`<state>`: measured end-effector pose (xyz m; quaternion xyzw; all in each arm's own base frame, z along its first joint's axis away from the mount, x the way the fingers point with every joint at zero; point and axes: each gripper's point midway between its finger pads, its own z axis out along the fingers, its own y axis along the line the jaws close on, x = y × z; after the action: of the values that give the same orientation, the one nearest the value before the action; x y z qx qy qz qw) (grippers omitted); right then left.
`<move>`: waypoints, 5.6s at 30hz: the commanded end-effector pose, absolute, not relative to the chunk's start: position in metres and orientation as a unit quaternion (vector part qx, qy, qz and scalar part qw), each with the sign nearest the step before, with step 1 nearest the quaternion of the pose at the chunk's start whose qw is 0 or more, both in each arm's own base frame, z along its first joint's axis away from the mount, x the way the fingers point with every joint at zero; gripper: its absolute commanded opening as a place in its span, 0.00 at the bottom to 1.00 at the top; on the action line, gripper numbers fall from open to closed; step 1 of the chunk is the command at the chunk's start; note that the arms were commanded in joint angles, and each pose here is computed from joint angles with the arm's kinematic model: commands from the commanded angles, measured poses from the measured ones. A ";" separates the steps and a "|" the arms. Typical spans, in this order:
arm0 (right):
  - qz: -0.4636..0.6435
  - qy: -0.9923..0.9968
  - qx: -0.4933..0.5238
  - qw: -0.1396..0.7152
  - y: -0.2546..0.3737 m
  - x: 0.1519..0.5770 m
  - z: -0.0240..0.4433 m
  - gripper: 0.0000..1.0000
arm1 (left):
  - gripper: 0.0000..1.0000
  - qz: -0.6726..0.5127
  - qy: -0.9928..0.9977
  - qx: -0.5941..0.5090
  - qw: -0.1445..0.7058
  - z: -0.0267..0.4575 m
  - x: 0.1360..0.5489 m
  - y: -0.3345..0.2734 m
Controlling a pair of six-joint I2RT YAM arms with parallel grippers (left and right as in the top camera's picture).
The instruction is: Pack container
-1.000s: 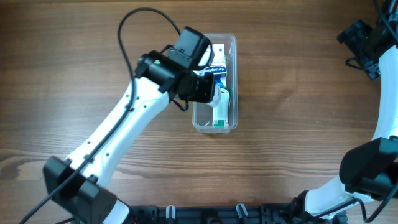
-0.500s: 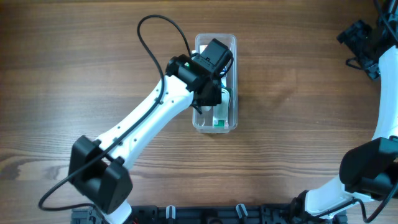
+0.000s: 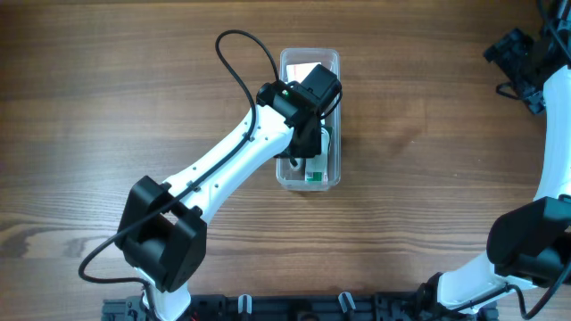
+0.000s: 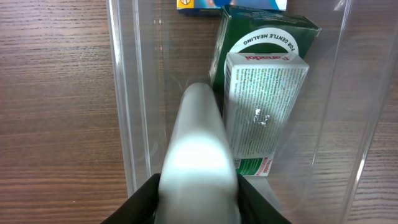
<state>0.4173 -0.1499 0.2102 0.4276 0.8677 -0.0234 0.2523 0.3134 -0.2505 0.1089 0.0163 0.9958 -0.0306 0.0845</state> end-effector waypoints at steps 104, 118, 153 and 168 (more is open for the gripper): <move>-0.019 0.867 0.431 0.248 -0.146 0.419 0.206 1.00 | 1.00 -0.232 0.726 0.072 0.643 0.179 0.224 -0.084; -0.018 0.867 0.431 0.248 -0.146 0.419 0.206 1.00 | 1.00 -0.188 0.722 0.025 0.665 0.164 0.238 -0.054; 0.024 0.841 0.381 0.383 -0.098 0.387 0.324 1.00 | 1.00 -0.189 0.722 0.025 0.665 0.164 0.238 -0.054; 0.095 0.752 0.316 0.571 -0.046 0.244 0.452 1.00 | 1.00 -0.189 0.722 0.025 0.665 0.164 0.238 -0.054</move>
<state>0.2546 -0.0486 0.4698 0.3104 0.7474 0.0919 0.5802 0.2375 -0.0569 0.1651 0.0241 0.7236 -0.1991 0.6605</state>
